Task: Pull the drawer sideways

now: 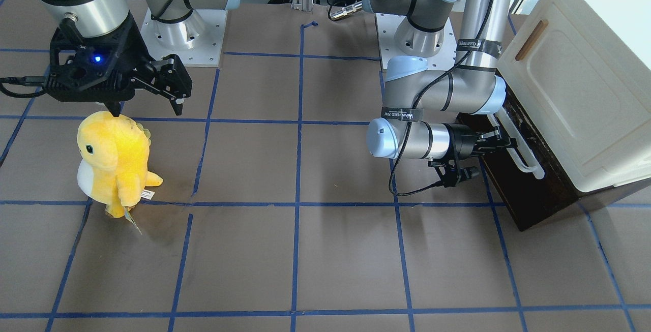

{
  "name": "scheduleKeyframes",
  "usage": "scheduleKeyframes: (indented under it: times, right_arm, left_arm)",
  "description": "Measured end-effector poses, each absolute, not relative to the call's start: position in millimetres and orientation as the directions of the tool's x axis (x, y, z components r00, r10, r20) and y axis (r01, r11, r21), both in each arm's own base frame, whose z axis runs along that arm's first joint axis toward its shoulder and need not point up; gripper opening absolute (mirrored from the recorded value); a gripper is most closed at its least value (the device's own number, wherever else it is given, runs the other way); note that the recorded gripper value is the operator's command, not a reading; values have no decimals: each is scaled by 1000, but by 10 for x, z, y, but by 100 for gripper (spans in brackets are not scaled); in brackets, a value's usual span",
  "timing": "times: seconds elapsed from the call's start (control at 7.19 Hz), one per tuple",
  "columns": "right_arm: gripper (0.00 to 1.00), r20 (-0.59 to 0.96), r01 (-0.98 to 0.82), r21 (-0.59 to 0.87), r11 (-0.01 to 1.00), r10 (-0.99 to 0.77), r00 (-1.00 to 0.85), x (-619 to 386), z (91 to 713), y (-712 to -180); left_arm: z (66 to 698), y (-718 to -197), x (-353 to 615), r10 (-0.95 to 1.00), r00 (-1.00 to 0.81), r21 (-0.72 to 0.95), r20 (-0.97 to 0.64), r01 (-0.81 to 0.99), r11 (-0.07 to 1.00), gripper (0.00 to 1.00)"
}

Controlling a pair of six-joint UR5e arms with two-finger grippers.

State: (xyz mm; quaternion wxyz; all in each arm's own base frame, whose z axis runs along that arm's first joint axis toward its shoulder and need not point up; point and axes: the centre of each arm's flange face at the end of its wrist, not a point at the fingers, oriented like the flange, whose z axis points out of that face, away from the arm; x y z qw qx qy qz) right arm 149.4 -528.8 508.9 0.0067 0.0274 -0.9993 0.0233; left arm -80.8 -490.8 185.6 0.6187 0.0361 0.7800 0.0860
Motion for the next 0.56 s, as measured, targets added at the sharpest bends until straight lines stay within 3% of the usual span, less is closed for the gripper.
scheduleKeyframes:
  times: [0.56]
  right_arm:
    - [100, 15, -55, -46, 997, -55, -998, 1494, 5089, -5288]
  left_arm:
    - [1867, -4921, -812, 158, -232, 174, -960, -49, 983, 14]
